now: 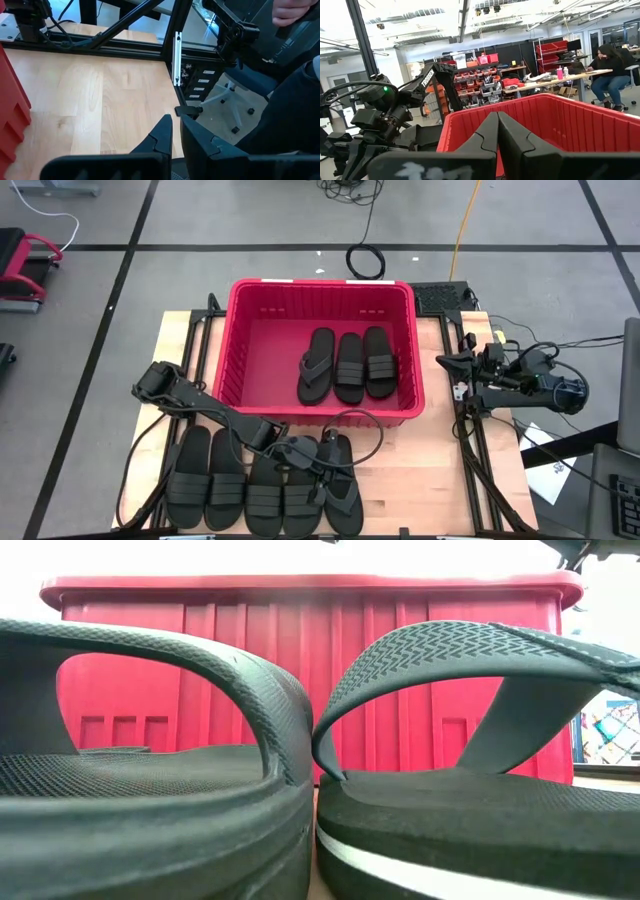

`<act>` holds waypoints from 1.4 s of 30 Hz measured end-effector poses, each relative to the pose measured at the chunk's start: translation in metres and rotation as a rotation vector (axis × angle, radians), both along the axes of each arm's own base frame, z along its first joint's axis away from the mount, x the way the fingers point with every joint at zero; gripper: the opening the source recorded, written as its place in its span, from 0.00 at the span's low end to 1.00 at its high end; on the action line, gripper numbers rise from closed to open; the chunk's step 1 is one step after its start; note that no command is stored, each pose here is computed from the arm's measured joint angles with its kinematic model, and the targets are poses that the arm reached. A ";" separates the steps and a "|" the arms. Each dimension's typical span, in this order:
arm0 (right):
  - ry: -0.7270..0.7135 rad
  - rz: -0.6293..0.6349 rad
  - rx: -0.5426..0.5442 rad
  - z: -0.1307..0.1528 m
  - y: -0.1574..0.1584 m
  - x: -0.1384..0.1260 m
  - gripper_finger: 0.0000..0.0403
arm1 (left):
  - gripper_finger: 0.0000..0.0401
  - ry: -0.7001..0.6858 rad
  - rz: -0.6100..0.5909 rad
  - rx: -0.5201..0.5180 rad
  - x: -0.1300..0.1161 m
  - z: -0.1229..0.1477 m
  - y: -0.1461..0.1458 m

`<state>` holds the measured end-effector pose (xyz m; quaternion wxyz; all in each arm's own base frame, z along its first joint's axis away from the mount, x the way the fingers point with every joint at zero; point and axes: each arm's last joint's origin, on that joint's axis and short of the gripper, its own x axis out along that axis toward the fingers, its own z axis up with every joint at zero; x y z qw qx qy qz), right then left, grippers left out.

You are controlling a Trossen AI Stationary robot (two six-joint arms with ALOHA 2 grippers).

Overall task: Pick and place slides into bin
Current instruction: Put the flip flop into the bin

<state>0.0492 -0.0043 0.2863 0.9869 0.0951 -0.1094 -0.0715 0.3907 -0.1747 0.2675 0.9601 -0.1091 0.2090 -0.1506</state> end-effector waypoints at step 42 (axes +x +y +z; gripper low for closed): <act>0.000 0.006 0.026 0.000 0.000 0.000 0.00 | 0.08 0.200 -0.030 -0.313 0.000 -0.003 0.005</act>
